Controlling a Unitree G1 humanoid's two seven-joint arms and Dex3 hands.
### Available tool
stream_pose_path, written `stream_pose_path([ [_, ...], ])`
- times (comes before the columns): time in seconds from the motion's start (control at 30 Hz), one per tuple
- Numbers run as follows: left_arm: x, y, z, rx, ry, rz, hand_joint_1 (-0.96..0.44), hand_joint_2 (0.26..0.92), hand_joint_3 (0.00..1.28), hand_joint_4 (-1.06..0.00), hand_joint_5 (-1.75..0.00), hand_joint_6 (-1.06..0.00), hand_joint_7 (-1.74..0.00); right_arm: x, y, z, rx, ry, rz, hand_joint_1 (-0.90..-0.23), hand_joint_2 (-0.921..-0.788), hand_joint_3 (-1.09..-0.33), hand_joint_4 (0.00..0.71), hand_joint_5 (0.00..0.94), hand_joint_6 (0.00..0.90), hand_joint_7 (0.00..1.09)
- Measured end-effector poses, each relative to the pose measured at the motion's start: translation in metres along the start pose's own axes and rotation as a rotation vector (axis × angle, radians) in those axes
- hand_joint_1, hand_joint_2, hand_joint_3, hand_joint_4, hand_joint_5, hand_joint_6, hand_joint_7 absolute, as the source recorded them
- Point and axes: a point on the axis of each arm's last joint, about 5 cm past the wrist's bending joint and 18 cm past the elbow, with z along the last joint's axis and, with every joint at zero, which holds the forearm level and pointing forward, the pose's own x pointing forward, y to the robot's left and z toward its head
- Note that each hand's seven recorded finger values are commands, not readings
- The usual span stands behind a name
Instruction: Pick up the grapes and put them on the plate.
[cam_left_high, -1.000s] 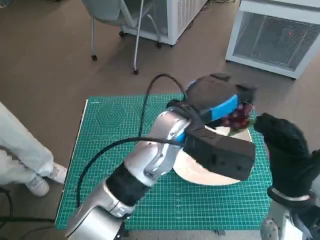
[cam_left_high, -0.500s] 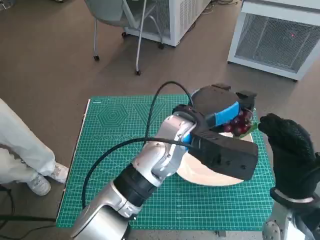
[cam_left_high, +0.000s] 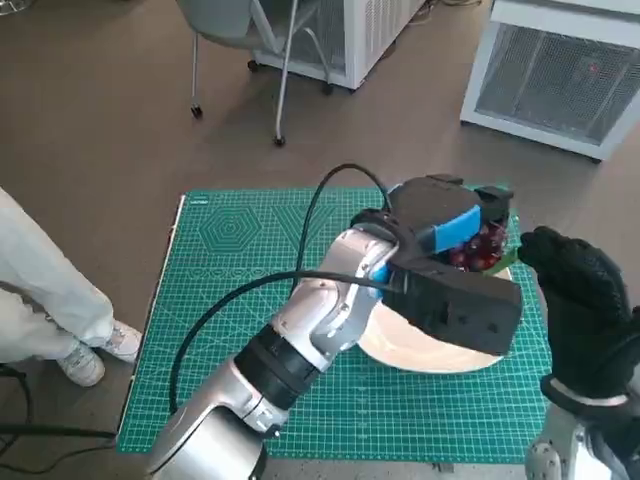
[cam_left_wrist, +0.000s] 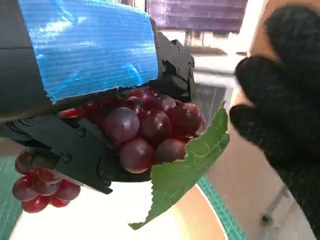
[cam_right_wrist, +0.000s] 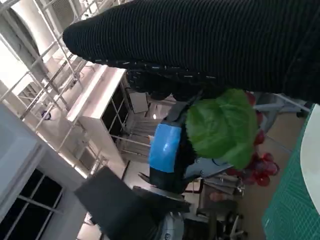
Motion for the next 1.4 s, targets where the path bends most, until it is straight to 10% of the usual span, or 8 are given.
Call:
stream_pose_path([
  [0.13,0.002,0.001,-0.003,-0.017,0.009,-0.065,-0.36,0.840,0.08,-0.27,-0.36,-0.30,-0.29,-0.0001,0.000,0.000,0.000,0.001,0.000,-0.399,-0.921,-0.574,0.482,0.358,0.246,0.84],
  [0.27,0.003,0.001,-0.004,-0.011,0.021,-0.110,-0.50,0.876,0.04,-0.13,-0.09,-0.28,-0.08,-0.0004,0.000,0.000,-0.001,-0.001,-0.001,-0.393,-0.921,-0.576,0.483,0.355,0.246,0.84],
  [0.97,0.001,-0.002,-0.010,-0.082,-0.067,-0.052,-0.44,0.921,0.06,-0.17,-0.02,-0.29,-0.01,-0.0017,0.001,-0.003,0.001,0.004,-0.002,-0.394,-0.921,-0.584,0.483,0.348,0.241,0.85],
  [1.4,-0.031,-0.011,-0.070,-0.547,-0.244,0.149,-0.48,0.921,0.17,-0.25,-0.03,-0.31,-0.01,-0.0013,0.002,-0.003,0.003,0.002,0.001,-0.395,-0.921,-0.583,0.483,0.348,0.237,0.86],
])
